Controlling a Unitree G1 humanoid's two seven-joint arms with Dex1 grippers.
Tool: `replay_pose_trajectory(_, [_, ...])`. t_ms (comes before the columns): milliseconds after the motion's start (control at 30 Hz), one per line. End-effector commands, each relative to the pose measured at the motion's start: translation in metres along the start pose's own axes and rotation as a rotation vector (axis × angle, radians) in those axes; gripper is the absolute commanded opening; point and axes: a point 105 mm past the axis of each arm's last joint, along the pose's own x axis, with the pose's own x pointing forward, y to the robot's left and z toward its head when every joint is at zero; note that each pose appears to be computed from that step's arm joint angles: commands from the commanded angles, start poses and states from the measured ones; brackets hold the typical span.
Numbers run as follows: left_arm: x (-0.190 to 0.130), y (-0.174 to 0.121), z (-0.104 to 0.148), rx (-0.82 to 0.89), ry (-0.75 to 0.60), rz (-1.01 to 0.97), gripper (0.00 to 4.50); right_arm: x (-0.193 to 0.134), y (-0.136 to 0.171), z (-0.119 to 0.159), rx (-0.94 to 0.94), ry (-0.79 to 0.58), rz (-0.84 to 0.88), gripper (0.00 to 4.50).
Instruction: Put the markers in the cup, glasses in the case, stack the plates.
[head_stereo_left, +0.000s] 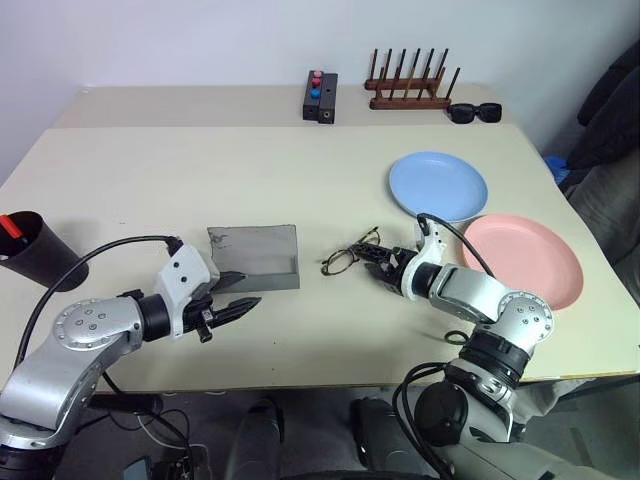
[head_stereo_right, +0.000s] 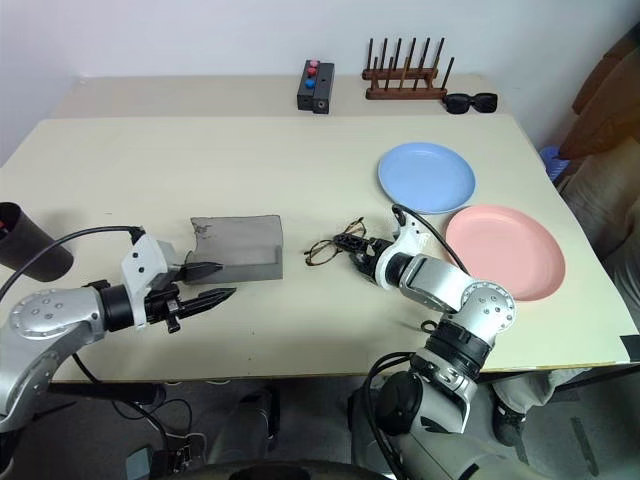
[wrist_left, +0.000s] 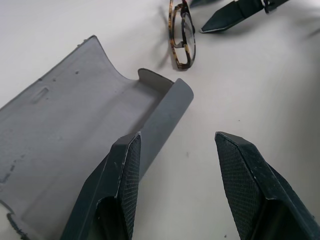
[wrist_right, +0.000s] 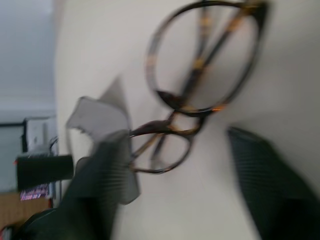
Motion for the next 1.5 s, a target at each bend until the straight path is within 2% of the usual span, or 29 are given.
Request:
replay_pose_trajectory(33, [-0.004,-0.001,0.012,0.039,-0.028,-0.001,2.40,0.014,0.015,-0.016,0.093,0.029,0.047,1.05])
replay_pose_trajectory(100, [-0.004,-0.001,0.012,0.039,-0.028,-0.001,2.40,0.014,0.017,-0.016,0.098,0.033,0.046,0.02])
replay_pose_trajectory(400, [-0.004,-0.001,0.011,0.036,-0.026,0.004,2.40,0.010,0.028,-0.019,0.091,0.066,0.084,0.02])
replay_pose_trajectory(500, [-0.004,-0.001,0.011,0.035,-0.027,0.003,2.40,0.007,0.030,-0.021,0.088,0.076,0.086,0.77])
replay_pose_trajectory(667, [-0.003,-0.001,0.011,0.035,-0.026,0.003,2.40,0.006,0.024,-0.023,0.101,0.086,0.039,3.24])
replay_pose_trajectory(1500, [-0.004,0.000,0.011,0.043,-0.023,0.007,2.40,0.018,0.014,0.000,0.145,-0.060,-0.072,3.24])
